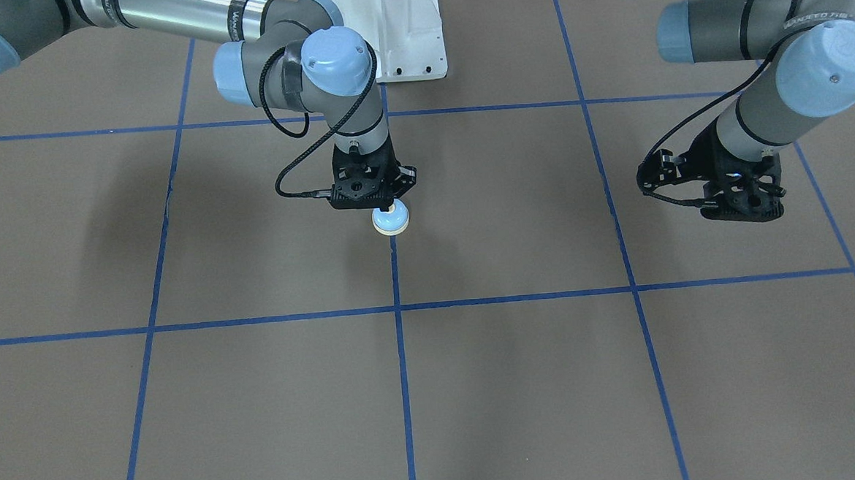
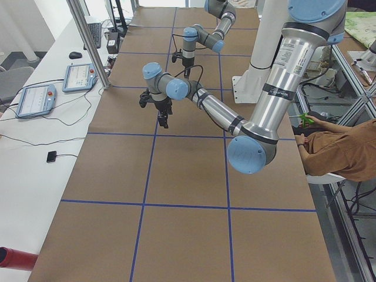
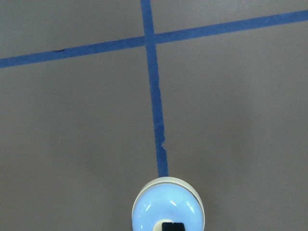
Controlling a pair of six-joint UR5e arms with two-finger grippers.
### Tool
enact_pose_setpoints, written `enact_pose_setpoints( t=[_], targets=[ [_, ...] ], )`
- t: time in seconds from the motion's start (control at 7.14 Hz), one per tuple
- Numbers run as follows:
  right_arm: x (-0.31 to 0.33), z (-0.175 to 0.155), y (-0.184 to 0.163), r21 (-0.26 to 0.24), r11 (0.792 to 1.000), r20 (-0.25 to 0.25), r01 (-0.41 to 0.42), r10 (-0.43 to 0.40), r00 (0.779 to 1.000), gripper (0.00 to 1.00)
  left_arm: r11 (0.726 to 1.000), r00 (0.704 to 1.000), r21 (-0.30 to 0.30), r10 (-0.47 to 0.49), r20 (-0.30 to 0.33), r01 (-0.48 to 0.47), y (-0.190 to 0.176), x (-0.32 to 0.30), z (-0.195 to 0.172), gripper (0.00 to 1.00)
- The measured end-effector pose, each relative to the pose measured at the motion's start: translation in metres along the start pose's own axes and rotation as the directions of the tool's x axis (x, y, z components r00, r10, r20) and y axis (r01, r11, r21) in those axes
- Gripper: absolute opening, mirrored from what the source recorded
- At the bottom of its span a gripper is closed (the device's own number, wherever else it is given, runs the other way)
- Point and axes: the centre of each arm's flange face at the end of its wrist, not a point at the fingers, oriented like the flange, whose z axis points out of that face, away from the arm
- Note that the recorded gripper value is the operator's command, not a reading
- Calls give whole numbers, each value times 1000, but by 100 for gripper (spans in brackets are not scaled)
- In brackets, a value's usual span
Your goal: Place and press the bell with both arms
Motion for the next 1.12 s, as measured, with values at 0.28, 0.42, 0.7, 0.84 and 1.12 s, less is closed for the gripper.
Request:
enact_pose_setpoints(
  t=[0.28, 0.42, 0.7, 0.84, 1.12],
  targets=[
    [0, 9, 3, -8, 1000, -12, 4, -4, 1000, 0, 1000, 1000, 1, 2, -1, -2, 1, 1, -1, 99],
    [0, 11, 4, -10, 1000, -14, 5, -5, 1000, 0, 1000, 1000, 1, 2, -1, -2, 1, 1, -1, 99],
    [-3, 11, 6, -13, 1000, -11, 7, -7, 1000, 0, 1000, 1000, 3, 1, -2, -1, 1, 1, -2, 99],
    [-4, 1, 3, -20, 1000, 6, 5, -4, 1000, 0, 1000, 1000, 6, 0, -2, 0, 0, 0, -4, 99],
    [46, -50, -34, -44, 999, 60, -30, 33, 998, 0, 1000, 1000, 21, -7, -5, 8, -1, -6, -13, 99]
  ],
)
